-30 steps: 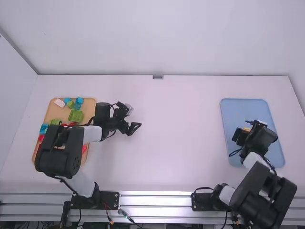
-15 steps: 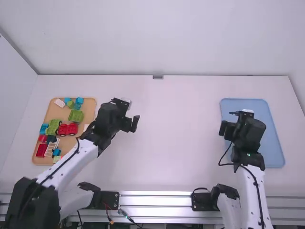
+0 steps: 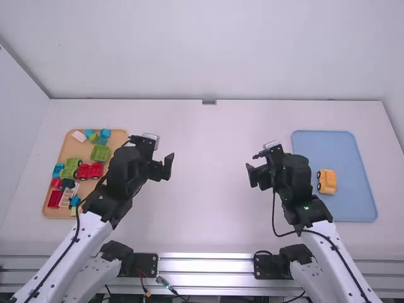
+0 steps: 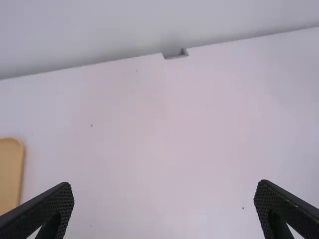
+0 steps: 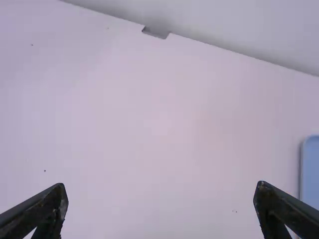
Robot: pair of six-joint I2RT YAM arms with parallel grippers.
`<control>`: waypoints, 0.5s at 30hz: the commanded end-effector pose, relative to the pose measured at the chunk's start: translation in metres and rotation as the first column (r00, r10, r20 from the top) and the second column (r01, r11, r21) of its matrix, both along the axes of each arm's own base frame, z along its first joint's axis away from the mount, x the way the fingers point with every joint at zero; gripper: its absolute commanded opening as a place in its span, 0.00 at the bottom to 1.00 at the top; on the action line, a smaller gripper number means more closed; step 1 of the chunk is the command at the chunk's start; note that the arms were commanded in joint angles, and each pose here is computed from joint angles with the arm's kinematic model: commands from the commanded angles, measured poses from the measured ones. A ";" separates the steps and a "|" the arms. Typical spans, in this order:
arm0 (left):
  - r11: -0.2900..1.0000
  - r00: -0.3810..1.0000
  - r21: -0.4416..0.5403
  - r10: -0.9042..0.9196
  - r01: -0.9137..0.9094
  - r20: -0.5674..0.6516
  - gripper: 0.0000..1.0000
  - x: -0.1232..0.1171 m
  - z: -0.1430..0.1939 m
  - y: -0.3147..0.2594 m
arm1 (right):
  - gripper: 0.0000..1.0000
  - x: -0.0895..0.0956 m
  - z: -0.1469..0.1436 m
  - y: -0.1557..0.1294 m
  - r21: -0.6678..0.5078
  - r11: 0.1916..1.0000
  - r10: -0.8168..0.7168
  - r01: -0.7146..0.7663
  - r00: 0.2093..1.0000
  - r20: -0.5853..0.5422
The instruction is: Assemble lego blocks to make yellow taxi
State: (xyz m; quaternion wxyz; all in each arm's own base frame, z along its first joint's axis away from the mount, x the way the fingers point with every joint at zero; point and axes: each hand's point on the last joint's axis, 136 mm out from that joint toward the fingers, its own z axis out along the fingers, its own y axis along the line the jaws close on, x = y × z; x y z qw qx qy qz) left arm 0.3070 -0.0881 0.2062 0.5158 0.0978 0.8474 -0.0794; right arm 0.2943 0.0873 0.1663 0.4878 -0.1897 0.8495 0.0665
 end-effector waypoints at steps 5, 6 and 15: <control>0.999 0.997 0.018 0.045 -0.046 0.065 0.89 -0.005 -0.005 0.025 | 0.88 0.003 0.007 -0.043 0.062 0.976 -0.214 0.209 0.974 0.075; 0.998 0.995 0.015 0.058 -0.059 0.077 0.87 -0.005 -0.004 0.029 | 0.87 0.002 0.008 -0.046 0.077 0.971 -0.233 0.226 0.969 0.082; 0.974 0.964 -0.002 0.226 -0.228 0.141 0.70 -0.022 -0.024 0.082 | 0.70 -0.019 -0.020 -0.085 0.128 0.924 -0.374 0.361 0.922 0.103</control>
